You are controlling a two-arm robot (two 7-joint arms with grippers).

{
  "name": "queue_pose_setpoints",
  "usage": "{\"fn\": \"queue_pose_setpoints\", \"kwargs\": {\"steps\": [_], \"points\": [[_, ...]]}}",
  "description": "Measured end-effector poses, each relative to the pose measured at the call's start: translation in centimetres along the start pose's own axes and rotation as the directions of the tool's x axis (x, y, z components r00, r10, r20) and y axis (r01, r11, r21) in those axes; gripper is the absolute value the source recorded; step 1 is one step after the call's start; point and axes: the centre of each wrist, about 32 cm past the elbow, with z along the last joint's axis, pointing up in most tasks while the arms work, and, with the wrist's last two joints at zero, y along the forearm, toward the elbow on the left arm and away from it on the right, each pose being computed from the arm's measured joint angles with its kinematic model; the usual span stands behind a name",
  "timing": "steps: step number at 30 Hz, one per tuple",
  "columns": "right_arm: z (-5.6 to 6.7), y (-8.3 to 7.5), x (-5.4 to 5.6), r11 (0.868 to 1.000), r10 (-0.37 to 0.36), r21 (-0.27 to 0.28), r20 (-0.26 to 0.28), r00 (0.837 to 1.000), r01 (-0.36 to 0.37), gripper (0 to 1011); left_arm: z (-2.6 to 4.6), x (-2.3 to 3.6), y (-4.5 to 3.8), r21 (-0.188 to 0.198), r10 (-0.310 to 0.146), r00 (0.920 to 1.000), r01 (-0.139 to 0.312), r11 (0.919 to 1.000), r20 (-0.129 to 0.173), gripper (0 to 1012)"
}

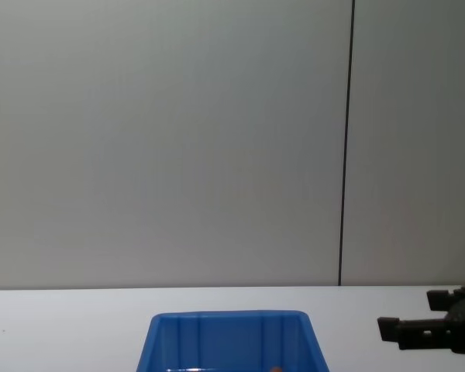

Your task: Pick up the two dolls from the table and place them into the box.

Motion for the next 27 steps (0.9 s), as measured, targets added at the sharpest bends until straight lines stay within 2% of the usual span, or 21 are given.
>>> {"fn": "queue_pose_setpoints", "kwargs": {"steps": [3, 7, 13, 21, 22, 25, 27], "points": [[0.0, 0.0, 0.0, 1.000, 0.000, 0.000, 0.000, 1.000, 0.000, 1001, 0.00, 0.21, -0.19, 0.001, -0.006, 1.0000, 0.006, 1.0000, 0.004, 597], [0.0, 0.0, 0.0, 1.000, 0.000, 0.000, 0.000, 1.000, 0.000, 1001, 0.14, 0.39, -0.39, -0.002, -0.010, 0.9999, 0.010, 0.9999, 0.008, 556], [0.0, 0.0, 0.0, 1.000, 0.000, 0.000, 0.000, 1.000, 0.000, 1001, 0.85, 0.49, -0.67, -0.028, -0.016, 0.9996, 0.017, 0.9995, 0.021, 523], [0.0, 0.0, 0.0, 1.000, 0.000, 0.000, 0.000, 1.000, 0.000, 1001, 3.01, -0.04, -1.24, -0.108, -0.031, 0.9983, 0.036, 0.9934, 0.050, 471], [0.0, 0.0, 0.0, 1.000, 0.000, 0.000, 0.000, 1.000, 0.000, 1001, 3.55, -0.25, -1.40, -0.128, -0.034, 0.9978, 0.041, 0.9909, 0.056, 463], [0.0, 0.0, 0.0, 1.000, 0.000, 0.000, 0.000, 1.000, 0.000, 1001, 4.31, -0.60, -1.64, -0.155, -0.040, 0.9970, 0.050, 0.9867, 0.067, 442], [0.0, 0.0, 0.0, 1.000, 0.000, 0.000, 0.000, 1.000, 0.000, 1001, 5.26, -1.12, -1.97, -0.186, -0.049, 0.9958, 0.062, 0.9805, 0.077, 433]]}}
